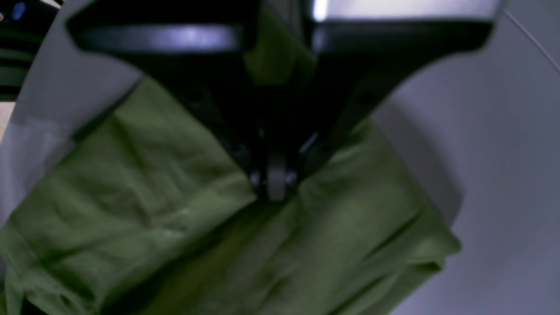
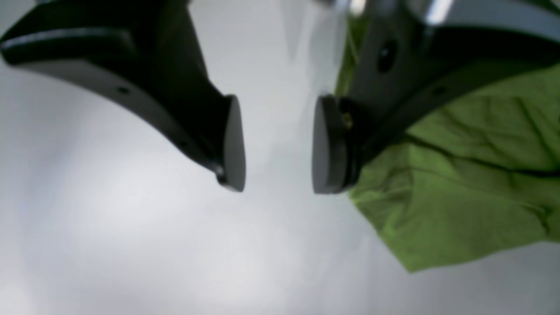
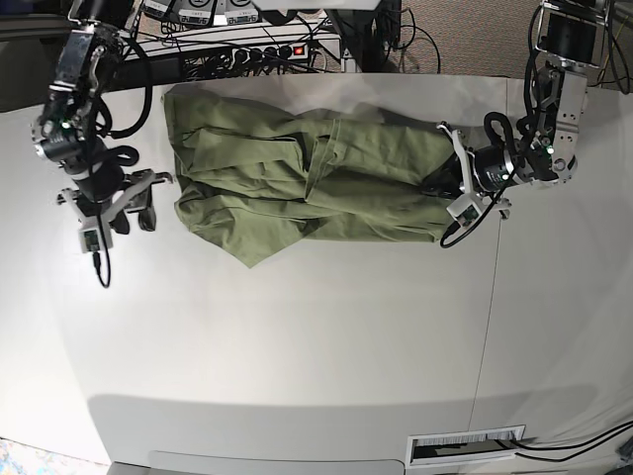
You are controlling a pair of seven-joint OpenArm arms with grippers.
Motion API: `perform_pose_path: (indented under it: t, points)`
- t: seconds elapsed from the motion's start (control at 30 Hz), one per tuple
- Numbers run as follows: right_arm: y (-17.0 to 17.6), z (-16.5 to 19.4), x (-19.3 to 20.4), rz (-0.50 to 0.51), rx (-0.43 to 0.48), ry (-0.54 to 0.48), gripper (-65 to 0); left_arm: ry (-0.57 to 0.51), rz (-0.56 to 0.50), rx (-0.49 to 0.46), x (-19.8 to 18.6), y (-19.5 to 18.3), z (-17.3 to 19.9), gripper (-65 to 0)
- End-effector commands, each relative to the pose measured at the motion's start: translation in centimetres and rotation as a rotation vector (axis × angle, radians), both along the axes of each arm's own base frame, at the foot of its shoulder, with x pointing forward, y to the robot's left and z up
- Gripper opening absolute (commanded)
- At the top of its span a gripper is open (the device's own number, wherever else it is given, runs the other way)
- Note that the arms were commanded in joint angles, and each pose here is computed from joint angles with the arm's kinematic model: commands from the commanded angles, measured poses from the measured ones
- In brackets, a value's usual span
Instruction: Fold the T-shirt properly
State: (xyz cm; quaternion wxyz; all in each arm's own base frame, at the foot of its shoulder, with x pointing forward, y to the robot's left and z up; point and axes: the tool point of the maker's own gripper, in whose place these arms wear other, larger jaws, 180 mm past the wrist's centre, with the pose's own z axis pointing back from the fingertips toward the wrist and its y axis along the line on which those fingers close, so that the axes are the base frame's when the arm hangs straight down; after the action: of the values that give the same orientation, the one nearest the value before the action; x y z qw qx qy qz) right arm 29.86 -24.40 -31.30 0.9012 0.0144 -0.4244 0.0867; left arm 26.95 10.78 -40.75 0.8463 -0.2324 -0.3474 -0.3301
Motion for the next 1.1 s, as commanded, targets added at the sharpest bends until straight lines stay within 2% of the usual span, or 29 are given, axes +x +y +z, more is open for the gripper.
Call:
perform_pose_path:
  t: [0.0,0.2,0.43,0.73,0.87,1.07]
  points:
    - [0.1,1.1,1.3,0.009,0.008,-0.056,-39.6,0.030,0.008,0.110,-0.3,1.9,-1.2,-65.0]
    - [2.4,-2.1,3.6,0.065,0.068,0.026,-39.6,0.030,0.008,0.111,-0.3,1.9,-1.2,-65.0]
    - [4.7,-1.8,5.6,0.136,0.045,0.019,-39.6,0.030,0.008,0.112,-0.3,2.0,-1.2,-65.0]
    - [4.9,-2.4,5.2,0.133,0.044,0.049,-39.8,0.030,0.008,0.111,-0.3,1.9,-1.2,-65.0]
    - [4.9,-2.9,4.7,0.134,0.045,0.063,-47.3,0.030,0.007,0.111,-0.3,1.9,-1.2,-65.0]
    - [4.7,-3.2,4.6,0.130,0.036,0.067,-47.3,0.024,0.005,0.104,-0.2,1.8,-1.1,-65.0]
